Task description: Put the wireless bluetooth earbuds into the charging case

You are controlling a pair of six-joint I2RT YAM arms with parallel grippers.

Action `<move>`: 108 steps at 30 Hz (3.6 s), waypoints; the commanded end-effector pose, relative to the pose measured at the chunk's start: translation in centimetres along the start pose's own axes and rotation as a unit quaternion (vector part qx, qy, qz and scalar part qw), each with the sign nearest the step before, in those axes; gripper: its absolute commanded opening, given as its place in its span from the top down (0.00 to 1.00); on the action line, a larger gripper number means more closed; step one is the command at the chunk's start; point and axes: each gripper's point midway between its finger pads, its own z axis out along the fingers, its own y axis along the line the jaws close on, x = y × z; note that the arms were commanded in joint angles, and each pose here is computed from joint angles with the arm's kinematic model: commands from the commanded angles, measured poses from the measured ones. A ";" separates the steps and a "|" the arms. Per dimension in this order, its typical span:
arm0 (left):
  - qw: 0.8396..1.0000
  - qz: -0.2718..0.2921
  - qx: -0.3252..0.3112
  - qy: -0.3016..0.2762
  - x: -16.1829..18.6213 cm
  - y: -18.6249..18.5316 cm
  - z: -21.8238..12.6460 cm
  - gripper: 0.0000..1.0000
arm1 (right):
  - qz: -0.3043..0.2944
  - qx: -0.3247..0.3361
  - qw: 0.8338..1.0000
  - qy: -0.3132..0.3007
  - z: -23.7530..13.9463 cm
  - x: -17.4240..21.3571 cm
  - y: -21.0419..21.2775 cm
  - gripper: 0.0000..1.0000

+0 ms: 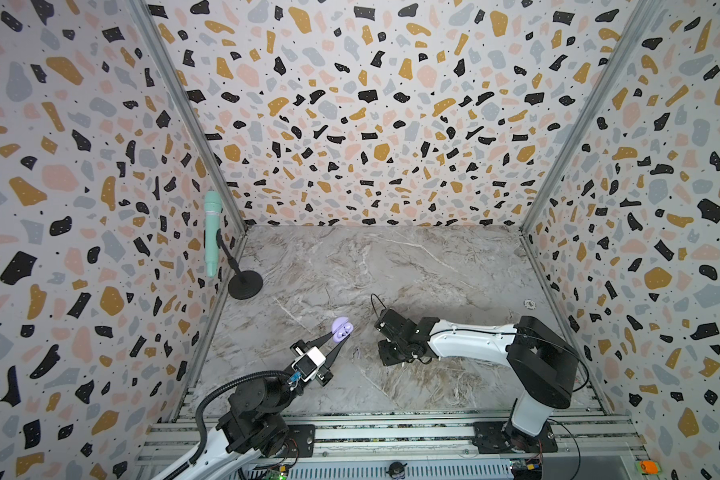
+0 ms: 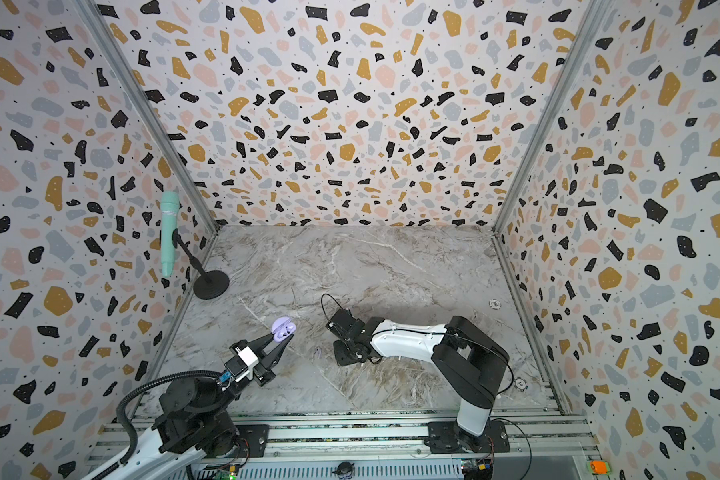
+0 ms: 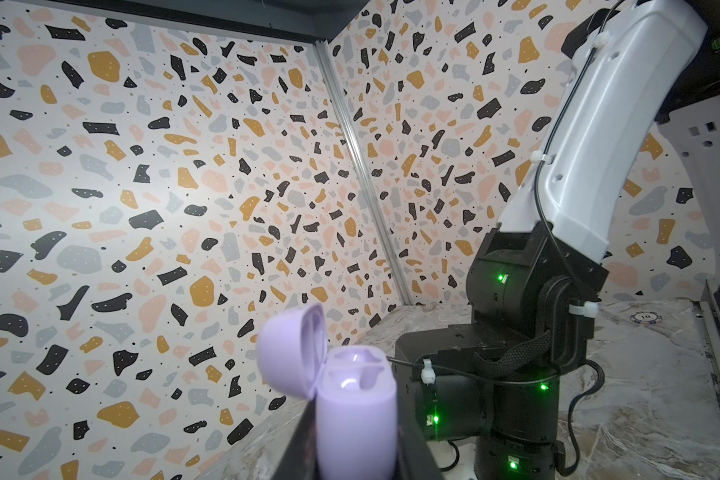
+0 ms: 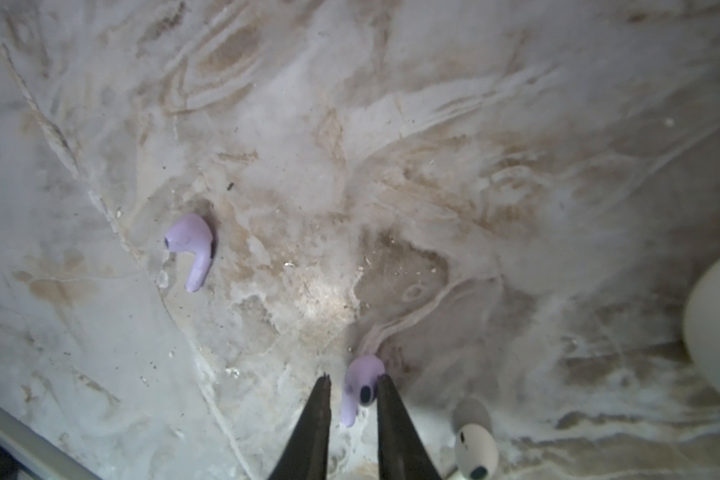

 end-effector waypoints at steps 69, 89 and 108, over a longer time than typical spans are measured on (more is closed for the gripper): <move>1.000 0.013 0.003 -0.013 -0.5 -0.2 -0.1 1.00 | 0.079 -0.059 0.995 -0.021 0.0 0.0 -2.2 0.89; 1.000 0.018 0.000 -0.017 -0.7 0.0 -0.2 1.00 | 0.007 -0.072 0.996 -0.055 -2.6 -2.1 -0.6 0.54; 1.000 0.020 0.003 -0.015 -0.7 -0.1 -0.2 1.00 | -0.087 0.009 0.996 -0.004 -0.5 -2.4 0.1 0.53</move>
